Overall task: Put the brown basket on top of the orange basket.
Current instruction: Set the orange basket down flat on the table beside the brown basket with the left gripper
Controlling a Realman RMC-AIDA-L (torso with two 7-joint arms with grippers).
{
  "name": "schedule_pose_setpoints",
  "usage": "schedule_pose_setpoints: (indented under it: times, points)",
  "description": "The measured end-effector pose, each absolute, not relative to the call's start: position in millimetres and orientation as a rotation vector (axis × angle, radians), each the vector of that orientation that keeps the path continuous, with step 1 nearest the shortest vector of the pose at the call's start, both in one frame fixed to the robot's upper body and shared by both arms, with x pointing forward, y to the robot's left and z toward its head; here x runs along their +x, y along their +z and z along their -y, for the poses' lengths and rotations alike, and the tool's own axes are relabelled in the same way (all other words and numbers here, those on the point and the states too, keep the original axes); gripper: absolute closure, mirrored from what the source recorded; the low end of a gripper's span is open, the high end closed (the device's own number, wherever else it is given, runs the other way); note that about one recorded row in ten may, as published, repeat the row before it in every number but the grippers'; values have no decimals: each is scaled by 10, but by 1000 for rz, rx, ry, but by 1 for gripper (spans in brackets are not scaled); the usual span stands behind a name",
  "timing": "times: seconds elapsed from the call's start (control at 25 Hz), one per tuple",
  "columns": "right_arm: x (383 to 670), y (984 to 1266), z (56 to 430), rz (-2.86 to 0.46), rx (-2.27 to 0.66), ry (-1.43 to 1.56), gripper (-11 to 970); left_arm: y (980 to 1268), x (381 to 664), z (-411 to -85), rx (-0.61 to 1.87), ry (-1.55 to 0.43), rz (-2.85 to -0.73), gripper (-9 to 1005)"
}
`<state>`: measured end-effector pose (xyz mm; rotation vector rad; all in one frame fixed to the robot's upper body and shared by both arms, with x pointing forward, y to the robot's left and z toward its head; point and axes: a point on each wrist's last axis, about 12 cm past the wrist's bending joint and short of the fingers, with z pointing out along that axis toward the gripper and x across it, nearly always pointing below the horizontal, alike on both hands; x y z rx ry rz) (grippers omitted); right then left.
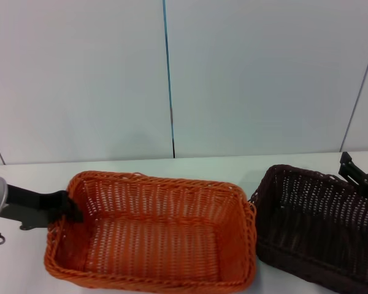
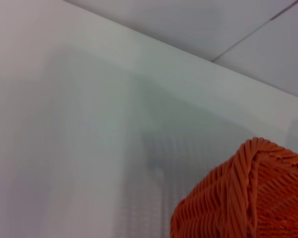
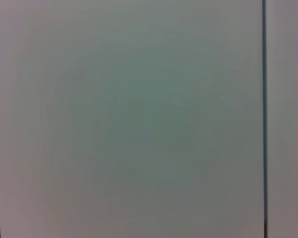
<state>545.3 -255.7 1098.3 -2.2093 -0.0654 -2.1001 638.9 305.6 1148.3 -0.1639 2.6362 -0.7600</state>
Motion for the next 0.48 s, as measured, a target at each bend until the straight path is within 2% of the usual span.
schedule_pose_setpoints:
  times: [0.48]
  points:
    - [5444,10975,2558,76,-2217,-2102,28,11413,6368,-2900,-142,-805,-2647,775]
